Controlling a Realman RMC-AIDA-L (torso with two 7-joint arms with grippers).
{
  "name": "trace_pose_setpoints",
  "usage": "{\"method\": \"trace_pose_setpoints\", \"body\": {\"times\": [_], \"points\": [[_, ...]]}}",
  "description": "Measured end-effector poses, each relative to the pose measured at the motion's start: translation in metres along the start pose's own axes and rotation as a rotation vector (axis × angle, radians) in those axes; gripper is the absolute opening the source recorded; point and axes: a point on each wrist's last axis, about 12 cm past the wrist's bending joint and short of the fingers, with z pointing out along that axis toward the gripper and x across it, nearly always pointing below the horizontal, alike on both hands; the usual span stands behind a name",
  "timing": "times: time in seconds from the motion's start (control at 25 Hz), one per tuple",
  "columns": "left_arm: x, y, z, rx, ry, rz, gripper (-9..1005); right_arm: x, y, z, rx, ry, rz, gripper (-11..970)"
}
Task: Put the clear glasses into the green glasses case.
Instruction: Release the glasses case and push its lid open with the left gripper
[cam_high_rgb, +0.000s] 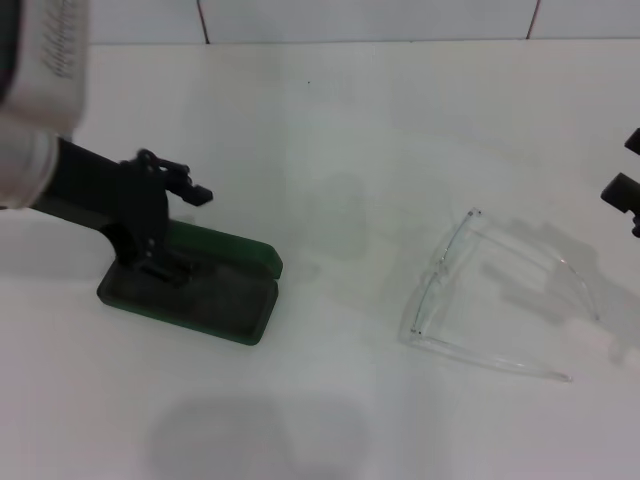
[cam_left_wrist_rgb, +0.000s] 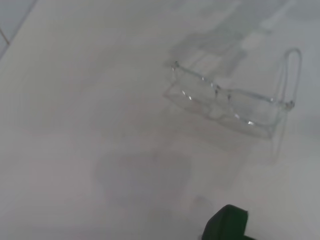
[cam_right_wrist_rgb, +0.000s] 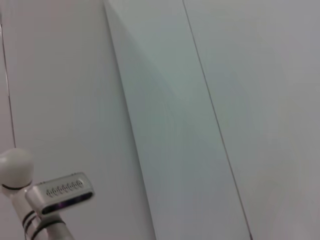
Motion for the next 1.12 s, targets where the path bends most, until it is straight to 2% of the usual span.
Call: {"method": "trace_pose_setpoints", "body": {"times": [0.36, 0.64, 0.96, 1.12], "points": [[0.0, 0.005, 0.013, -0.015, 0.036, 0.011, 789, -0.001, -0.002, 0.004, -0.007, 0.002, -0.005, 782], [0.004, 0.011, 0.026, -0.01, 0.126, 0.014, 777, 0.002, -0.002, 0.005, 0.004, 0.008, -0.001, 782], [0.004, 0.015, 0.029, -0.026, 0.147, 0.013, 764, 0.005, -0.001, 0.007, 0.007, 0.009, 0.007, 781], [0.004, 0.018, 0.033, -0.021, 0.223, -0.021, 758, 0.006, -0.001, 0.007, 0.008, 0.008, 0.007, 781]]}}
